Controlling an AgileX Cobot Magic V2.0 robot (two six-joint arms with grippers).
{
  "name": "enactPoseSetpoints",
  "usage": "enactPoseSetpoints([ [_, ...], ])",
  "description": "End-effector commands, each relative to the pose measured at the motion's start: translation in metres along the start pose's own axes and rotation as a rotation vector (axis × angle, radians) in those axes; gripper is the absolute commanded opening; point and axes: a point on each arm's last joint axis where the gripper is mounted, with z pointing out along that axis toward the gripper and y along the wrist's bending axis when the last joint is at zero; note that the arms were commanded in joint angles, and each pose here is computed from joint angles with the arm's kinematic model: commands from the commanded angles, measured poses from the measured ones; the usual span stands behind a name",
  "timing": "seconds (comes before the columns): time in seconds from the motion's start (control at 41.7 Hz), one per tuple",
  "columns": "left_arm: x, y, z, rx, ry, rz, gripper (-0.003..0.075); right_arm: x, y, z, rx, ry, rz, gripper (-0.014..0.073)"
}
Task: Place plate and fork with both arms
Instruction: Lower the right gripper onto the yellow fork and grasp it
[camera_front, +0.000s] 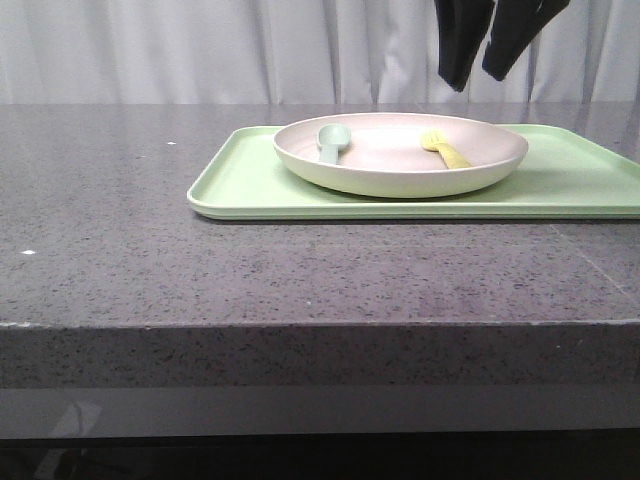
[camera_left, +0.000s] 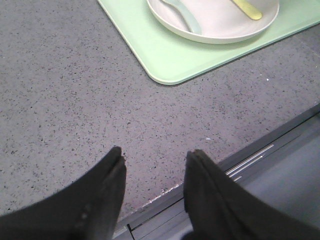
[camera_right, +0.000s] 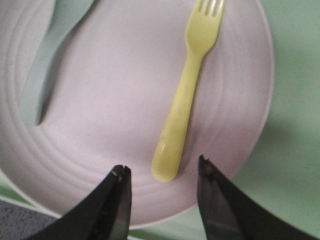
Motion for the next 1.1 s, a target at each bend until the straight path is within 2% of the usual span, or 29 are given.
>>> enactPoseSetpoints([
  [0.0, -0.013, -0.001, -0.006, 0.01, -0.098, -0.003, 0.0293, -0.014, -0.007, -0.019, -0.006, -0.079, 0.043, 0.0341],
  [0.288, -0.013, -0.001, -0.006, 0.01, -0.098, -0.003, 0.0293, -0.032, -0.019, 0.008, -0.062, -0.032, 0.128, 0.0341],
  [0.48, -0.013, -0.001, -0.006, 0.01, -0.098, -0.003, 0.0293, -0.037, -0.02, 0.026, -0.057, -0.008, 0.131, 0.0341],
  [0.864, -0.013, -0.001, -0.006, 0.01, -0.098, -0.003, 0.0293, -0.045, -0.02, 0.044, -0.06, -0.06, 0.134, 0.0341],
  [1.08, -0.013, -0.001, -0.006, 0.01, -0.098, -0.003, 0.0293, -0.043, -0.021, 0.061, -0.052, -0.018, 0.135, 0.0341],
])
